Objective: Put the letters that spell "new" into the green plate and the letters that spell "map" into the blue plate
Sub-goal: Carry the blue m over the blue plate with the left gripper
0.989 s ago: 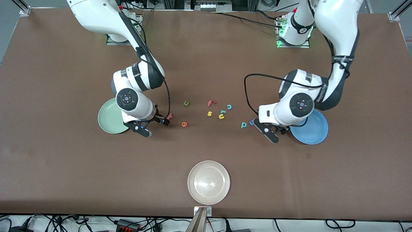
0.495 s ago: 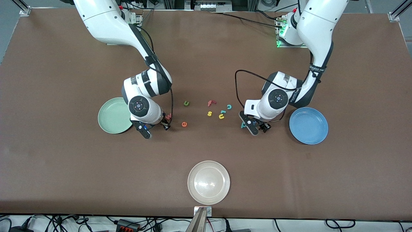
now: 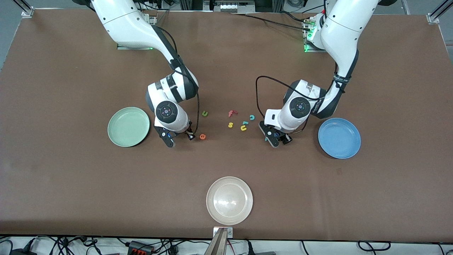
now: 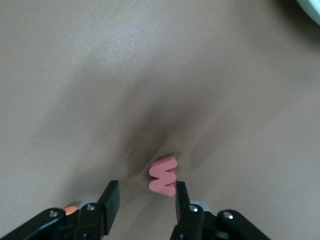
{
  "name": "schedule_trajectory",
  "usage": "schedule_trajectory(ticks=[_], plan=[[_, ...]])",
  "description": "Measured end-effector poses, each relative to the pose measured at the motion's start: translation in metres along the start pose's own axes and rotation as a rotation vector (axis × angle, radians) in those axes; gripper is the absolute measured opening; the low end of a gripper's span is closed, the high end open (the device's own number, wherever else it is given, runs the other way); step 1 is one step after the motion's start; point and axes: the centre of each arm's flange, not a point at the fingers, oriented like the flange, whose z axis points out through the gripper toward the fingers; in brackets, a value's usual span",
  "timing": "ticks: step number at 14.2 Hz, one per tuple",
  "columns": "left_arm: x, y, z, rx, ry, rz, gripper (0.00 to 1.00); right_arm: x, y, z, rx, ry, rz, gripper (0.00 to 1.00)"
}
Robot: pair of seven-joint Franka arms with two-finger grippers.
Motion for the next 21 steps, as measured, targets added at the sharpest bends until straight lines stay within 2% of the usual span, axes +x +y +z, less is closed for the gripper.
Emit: schedule_trajectory(ticks=[2,3,5,7,9,12,14,16,19,21], plan=[[0.0,0.0,-0.002,0.001,0.0,0.001,0.37,0.003,0.0,0.001,0.026,0.008,0.019,0.55],[0.001,0.0,-0.003,0.001,0.001,0.002,0.3,0.005,0.0,0.0,0.052,0.013,0.027,0.56],[-0.001,0.001,-0.004,-0.004,-0.01,0.002,0.28,0.008,0.004,-0.005,0.094,0.024,0.038,0.57],[-0.006,-0.003,-0.012,-0.007,-0.044,0.005,0.28,0.008,0.014,-0.008,0.104,0.026,0.044,0.62],[-0.015,-0.02,-0.039,0.011,-0.082,-0.007,0.28,0.008,0.021,-0.011,0.112,0.027,0.047,0.62],[-0.049,-0.063,-0.096,0.021,-0.16,-0.09,0.28,0.005,0.026,-0.003,0.123,0.031,0.044,0.62],[-0.084,-0.104,-0.119,0.043,-0.178,-0.163,0.28,0.0,0.027,0.003,0.118,0.032,0.038,0.62],[-0.114,-0.132,-0.119,0.045,-0.19,-0.223,0.28,-0.003,0.028,0.008,0.112,0.032,0.034,0.62],[-0.156,-0.162,-0.091,0.028,-0.204,-0.297,0.28,-0.005,0.029,0.014,0.102,0.032,0.031,0.62],[-0.168,-0.165,-0.071,0.024,-0.209,-0.308,0.28,-0.005,0.03,0.018,0.097,0.032,0.031,0.62]])
